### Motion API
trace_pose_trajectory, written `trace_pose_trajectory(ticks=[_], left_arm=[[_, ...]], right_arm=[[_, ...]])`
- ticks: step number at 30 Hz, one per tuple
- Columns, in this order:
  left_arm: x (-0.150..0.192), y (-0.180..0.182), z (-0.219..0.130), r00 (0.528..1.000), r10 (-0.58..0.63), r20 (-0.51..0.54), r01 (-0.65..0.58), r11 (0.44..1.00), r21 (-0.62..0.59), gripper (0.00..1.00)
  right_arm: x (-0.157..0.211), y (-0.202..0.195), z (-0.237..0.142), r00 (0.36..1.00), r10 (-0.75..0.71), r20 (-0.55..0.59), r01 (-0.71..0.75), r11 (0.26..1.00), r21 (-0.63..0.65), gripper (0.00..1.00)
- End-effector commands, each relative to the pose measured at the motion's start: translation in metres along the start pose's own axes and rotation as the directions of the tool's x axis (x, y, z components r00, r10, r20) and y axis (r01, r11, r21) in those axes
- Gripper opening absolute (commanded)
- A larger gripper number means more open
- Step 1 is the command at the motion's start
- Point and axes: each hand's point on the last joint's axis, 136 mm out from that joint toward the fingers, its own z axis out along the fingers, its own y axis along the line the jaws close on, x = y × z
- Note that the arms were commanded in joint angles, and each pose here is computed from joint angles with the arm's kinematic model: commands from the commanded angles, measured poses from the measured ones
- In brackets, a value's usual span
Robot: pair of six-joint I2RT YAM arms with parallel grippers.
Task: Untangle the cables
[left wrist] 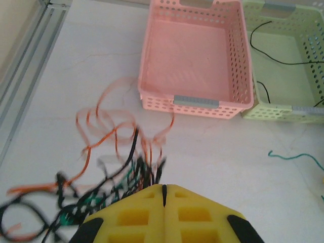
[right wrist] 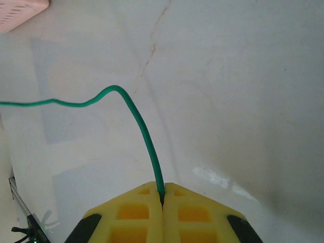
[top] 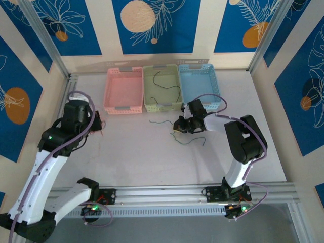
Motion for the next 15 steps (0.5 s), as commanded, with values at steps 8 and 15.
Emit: trace_pose_trajectory(ticks=[8, 15], left_arm=[[0.055, 0.005, 0.025, 0.984, 0.076, -0.159, -0.076, 0.997, 0.009, 0.0], [0.061, 0.006, 0.025, 0.976, 0.131, -0.175, -0.13, 0.991, 0.02, 0.0]], right_arm=[[-0.003, 0.043, -0.026, 0.995, -0.074, 0.063, 0.079, 0.992, -0.094, 0.0], [-0.035, 0.146, -0.044, 0.985, -0.133, 0.109, 0.15, 0.975, -0.166, 0.0]])
